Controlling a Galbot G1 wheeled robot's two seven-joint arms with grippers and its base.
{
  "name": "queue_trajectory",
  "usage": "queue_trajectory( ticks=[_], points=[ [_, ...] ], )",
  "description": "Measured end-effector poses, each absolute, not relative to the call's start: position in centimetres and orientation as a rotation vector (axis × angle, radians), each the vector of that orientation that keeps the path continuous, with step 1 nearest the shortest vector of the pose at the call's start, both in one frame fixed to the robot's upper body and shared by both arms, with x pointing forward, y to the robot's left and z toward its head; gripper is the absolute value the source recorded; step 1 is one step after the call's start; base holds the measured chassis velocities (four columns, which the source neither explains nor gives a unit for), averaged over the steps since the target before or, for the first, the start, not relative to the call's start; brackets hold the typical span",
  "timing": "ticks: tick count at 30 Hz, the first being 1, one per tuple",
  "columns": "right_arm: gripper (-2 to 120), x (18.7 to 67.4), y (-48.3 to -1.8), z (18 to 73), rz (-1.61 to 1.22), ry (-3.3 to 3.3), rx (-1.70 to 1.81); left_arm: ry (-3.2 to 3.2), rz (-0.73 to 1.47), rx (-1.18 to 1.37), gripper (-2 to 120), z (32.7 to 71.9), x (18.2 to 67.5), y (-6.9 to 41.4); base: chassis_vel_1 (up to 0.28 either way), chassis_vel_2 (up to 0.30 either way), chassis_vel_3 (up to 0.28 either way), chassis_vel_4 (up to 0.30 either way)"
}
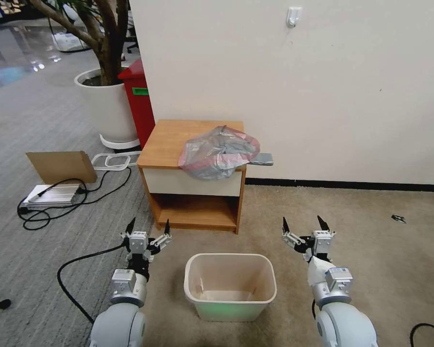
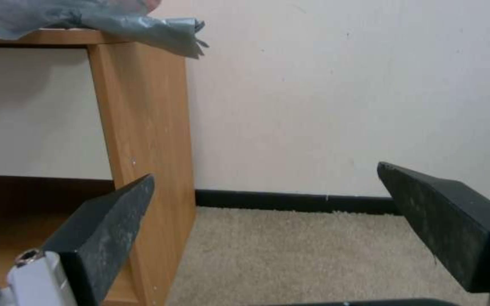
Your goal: Pick up the garbage bag from the table and place it over the trash can.
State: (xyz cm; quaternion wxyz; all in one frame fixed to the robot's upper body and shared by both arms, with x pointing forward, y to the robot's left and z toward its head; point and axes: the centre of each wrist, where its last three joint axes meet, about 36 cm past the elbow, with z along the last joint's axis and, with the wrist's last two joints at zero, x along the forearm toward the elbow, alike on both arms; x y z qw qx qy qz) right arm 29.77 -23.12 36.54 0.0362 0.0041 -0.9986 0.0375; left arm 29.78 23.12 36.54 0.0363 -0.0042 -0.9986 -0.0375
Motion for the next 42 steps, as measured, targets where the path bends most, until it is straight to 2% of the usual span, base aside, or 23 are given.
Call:
queue_trajectory(
  ticks=[42],
  points=[
    [100,29.77,-23.12,36.54,0.115,-3.067,0.013,-3.067,-0.115,-0.013,100,36.54,29.78,23.12,0.000,0.000,0.000,0.000]
  ],
)
